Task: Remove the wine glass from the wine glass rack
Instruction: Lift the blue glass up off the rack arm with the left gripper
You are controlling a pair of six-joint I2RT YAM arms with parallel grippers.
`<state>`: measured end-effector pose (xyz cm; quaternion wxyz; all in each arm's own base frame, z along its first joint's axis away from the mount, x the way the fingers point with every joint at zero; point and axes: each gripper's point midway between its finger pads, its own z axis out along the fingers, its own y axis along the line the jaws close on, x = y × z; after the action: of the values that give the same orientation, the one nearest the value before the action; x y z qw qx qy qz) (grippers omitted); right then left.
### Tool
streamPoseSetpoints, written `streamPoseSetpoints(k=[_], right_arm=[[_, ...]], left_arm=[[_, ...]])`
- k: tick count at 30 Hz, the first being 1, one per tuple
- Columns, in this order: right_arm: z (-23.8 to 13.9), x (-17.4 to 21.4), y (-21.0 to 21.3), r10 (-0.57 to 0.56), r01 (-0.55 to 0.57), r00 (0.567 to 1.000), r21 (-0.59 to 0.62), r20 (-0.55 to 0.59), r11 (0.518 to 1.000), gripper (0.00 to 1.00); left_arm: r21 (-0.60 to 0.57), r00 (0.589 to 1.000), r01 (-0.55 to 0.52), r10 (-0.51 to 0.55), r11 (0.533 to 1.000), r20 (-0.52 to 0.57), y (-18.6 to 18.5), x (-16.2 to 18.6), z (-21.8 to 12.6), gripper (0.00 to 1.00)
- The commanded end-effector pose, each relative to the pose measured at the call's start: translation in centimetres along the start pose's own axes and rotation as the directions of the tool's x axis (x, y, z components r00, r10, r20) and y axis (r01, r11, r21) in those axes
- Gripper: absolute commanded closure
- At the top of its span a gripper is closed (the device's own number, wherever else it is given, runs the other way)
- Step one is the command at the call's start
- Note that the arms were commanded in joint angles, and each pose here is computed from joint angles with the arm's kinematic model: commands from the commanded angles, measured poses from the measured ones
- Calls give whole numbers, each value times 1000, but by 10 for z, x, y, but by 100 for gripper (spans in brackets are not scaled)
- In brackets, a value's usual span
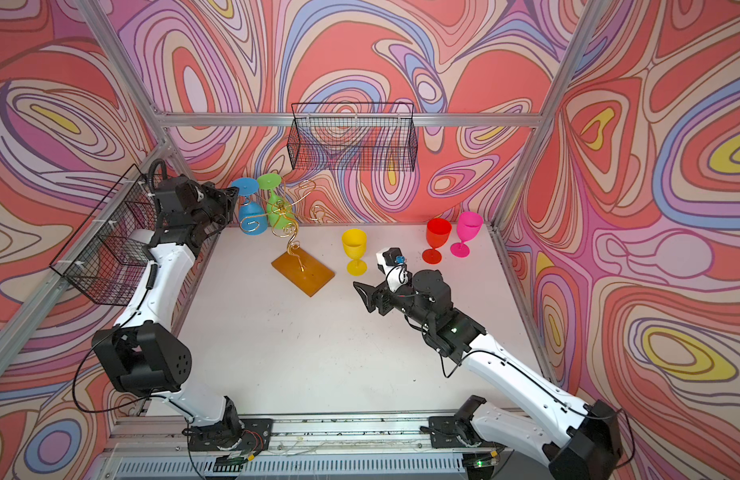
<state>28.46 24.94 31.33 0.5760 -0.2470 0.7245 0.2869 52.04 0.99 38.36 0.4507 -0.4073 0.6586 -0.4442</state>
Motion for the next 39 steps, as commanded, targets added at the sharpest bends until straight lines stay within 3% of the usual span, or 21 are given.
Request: streamPoseSetpoints(k=[1,14,39], right_arm=[[-5,-14,5,-9,10,1000,-10,26,1000,12],[-6,-12,6,-1,1,1000,-19,30,1000,11],[-11,-10,11,18,-17,999,-42,30,999,12]], left_arm=[[62,999,-41,41,997,6,-21,1,2,100],[54,998,-58,60,997,-34,-15,25,-6,100],[58,997,-70,69,996,19,-8,25,-83,100]])
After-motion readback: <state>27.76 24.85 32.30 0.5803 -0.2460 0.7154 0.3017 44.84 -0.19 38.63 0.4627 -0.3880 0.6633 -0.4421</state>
